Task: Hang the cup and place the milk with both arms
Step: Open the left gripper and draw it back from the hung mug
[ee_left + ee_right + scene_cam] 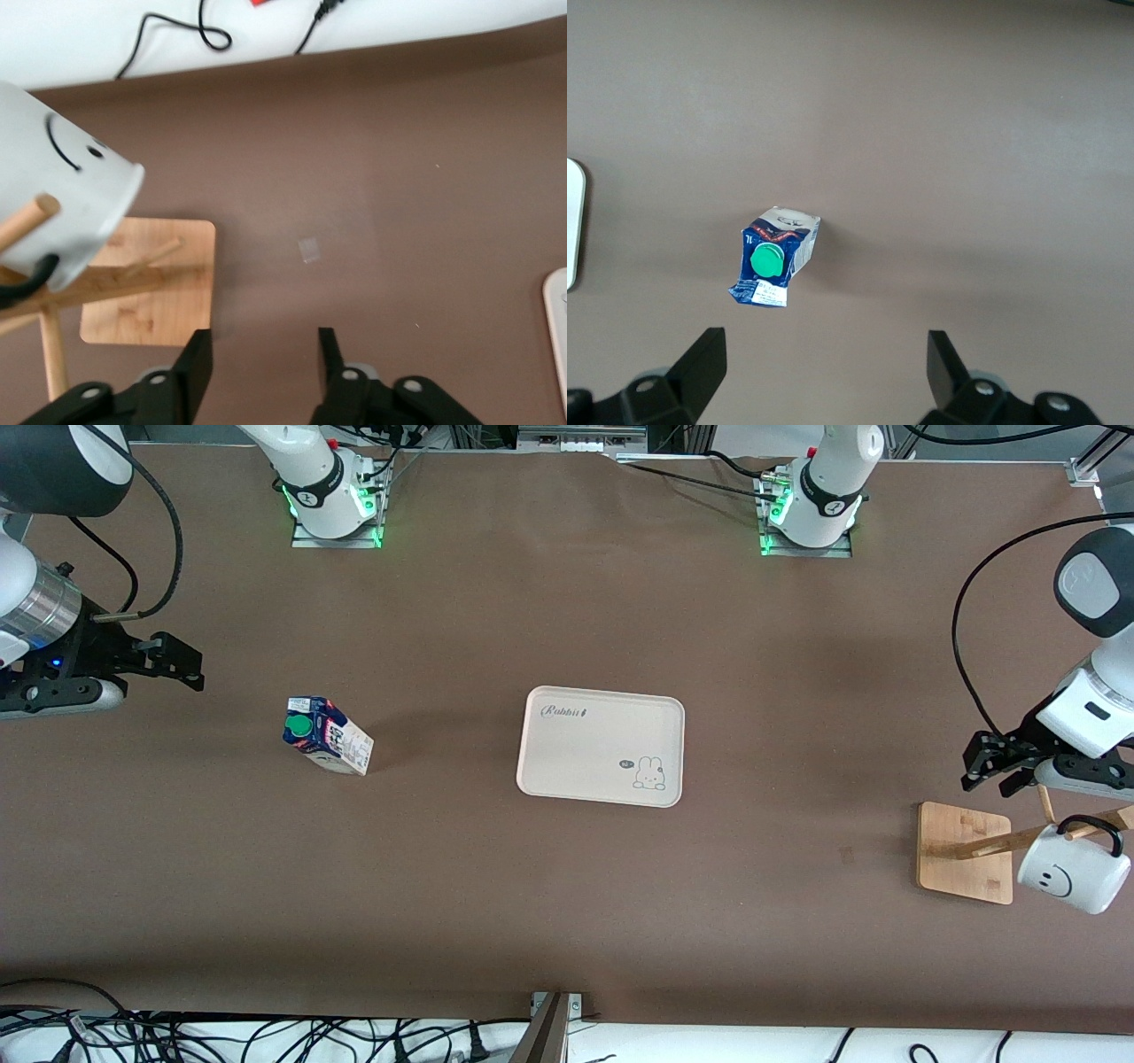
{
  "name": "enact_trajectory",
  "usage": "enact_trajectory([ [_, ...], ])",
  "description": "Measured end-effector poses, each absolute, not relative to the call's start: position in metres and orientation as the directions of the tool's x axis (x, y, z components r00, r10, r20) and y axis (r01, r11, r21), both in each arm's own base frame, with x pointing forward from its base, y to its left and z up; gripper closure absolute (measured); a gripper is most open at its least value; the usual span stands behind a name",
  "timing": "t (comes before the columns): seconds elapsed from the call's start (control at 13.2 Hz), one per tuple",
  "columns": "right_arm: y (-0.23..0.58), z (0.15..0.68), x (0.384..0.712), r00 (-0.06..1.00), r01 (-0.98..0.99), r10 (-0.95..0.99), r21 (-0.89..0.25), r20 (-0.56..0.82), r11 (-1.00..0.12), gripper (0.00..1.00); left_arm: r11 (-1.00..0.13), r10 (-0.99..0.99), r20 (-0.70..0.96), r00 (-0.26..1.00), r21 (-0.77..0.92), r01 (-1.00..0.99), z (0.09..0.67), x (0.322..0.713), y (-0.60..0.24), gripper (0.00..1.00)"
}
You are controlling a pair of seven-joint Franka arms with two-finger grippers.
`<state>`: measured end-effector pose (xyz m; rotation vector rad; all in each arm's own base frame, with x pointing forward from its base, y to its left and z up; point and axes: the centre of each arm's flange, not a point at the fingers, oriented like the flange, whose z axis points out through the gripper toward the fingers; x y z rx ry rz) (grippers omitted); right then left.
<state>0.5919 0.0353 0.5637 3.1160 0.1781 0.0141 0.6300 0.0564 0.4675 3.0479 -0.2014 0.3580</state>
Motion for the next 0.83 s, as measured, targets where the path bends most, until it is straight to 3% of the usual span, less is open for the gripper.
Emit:
enact_trajectory([
  [0.3, 0.035, 0.564, 0.592, 0.993, 0.114, 0.114, 0.021, 0.008, -0.993, 0.0, -0.985, -0.133, 0.14, 0.981, 0.095, -0.147, 0.512, 0.615, 0.051, 0.0],
  [0.83, 0.035, 0.564, 0.592, 0.993, 0.114, 0.114, 0.021, 0.008, -0.993, 0.0, -0.98, -0.142, 0.01, 0.99, 0.137, -0.142, 0.559, 0.599, 0.03, 0.0],
])
